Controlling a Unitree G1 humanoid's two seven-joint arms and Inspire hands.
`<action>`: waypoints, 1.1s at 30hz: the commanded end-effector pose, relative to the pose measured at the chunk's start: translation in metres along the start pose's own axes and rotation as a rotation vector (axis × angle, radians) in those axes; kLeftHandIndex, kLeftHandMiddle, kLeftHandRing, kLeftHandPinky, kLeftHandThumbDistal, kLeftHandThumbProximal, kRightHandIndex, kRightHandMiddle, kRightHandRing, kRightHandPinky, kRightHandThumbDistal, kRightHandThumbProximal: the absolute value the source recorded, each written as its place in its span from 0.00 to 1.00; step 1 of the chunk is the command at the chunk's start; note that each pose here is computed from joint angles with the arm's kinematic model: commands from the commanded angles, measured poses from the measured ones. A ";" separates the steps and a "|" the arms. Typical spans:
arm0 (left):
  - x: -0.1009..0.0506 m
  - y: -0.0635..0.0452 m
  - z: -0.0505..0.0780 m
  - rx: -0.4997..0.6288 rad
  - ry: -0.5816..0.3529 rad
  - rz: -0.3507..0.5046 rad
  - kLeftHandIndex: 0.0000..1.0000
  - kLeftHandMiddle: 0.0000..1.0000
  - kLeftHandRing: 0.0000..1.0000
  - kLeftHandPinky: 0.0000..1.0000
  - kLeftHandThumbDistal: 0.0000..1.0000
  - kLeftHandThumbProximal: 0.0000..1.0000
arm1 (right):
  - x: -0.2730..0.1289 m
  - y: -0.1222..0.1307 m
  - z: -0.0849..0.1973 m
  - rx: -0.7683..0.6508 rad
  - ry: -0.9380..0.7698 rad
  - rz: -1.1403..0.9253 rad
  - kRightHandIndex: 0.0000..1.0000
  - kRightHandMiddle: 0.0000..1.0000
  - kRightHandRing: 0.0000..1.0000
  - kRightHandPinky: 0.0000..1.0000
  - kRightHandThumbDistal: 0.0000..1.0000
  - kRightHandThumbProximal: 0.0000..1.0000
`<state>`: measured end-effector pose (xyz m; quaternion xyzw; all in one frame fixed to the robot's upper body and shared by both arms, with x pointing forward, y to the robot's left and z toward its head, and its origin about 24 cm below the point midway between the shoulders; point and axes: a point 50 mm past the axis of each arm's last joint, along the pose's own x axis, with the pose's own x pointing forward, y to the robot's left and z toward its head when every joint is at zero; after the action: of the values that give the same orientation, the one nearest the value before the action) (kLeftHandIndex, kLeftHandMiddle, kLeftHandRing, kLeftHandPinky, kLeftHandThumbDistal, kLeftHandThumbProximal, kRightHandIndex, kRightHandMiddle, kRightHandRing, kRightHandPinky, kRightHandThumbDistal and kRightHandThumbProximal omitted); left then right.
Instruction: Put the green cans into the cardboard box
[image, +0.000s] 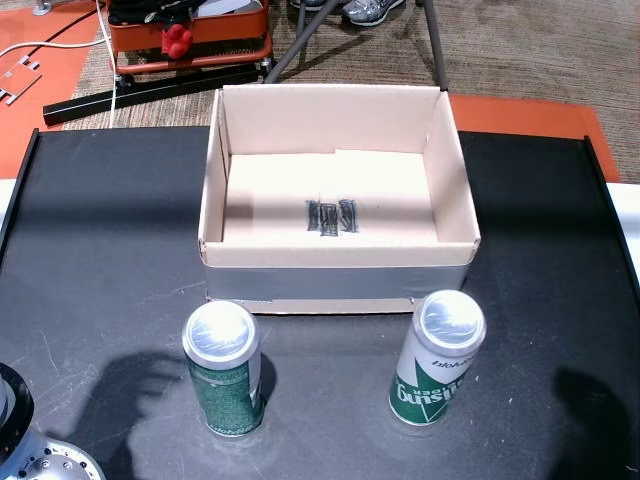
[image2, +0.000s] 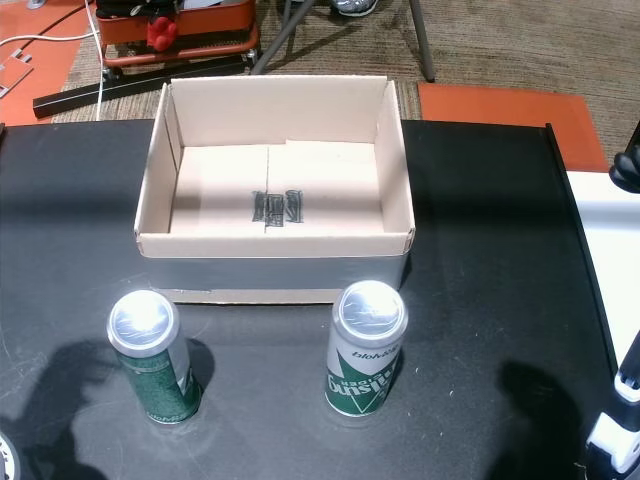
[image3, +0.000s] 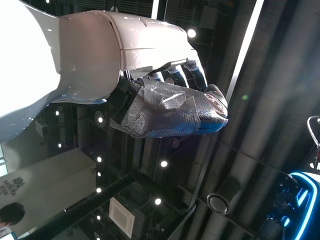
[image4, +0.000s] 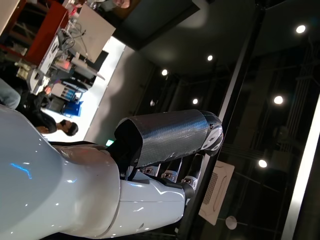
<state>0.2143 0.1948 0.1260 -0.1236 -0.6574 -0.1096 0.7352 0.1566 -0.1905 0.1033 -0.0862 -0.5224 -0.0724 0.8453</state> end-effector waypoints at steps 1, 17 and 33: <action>-0.024 -0.018 0.000 -0.022 0.059 0.125 0.65 0.72 0.82 0.83 0.09 0.73 | -0.004 0.000 -0.004 0.016 0.050 0.017 0.63 0.67 0.73 0.79 0.44 0.62; -0.025 -0.017 -0.001 -0.026 0.066 0.109 0.65 0.73 0.82 0.83 0.10 0.80 | -0.013 0.007 -0.026 0.039 0.327 0.159 0.76 0.76 0.80 0.88 0.44 0.59; -0.026 -0.019 -0.001 -0.017 0.069 0.108 0.65 0.73 0.82 0.84 0.10 0.82 | -0.031 0.011 -0.054 0.077 0.541 0.258 0.81 0.85 0.87 0.89 0.44 0.18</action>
<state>0.2160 0.1935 0.1207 -0.1201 -0.6489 -0.1117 0.7430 0.1892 -0.1913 0.0529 -0.0995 -0.2717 0.0284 0.9568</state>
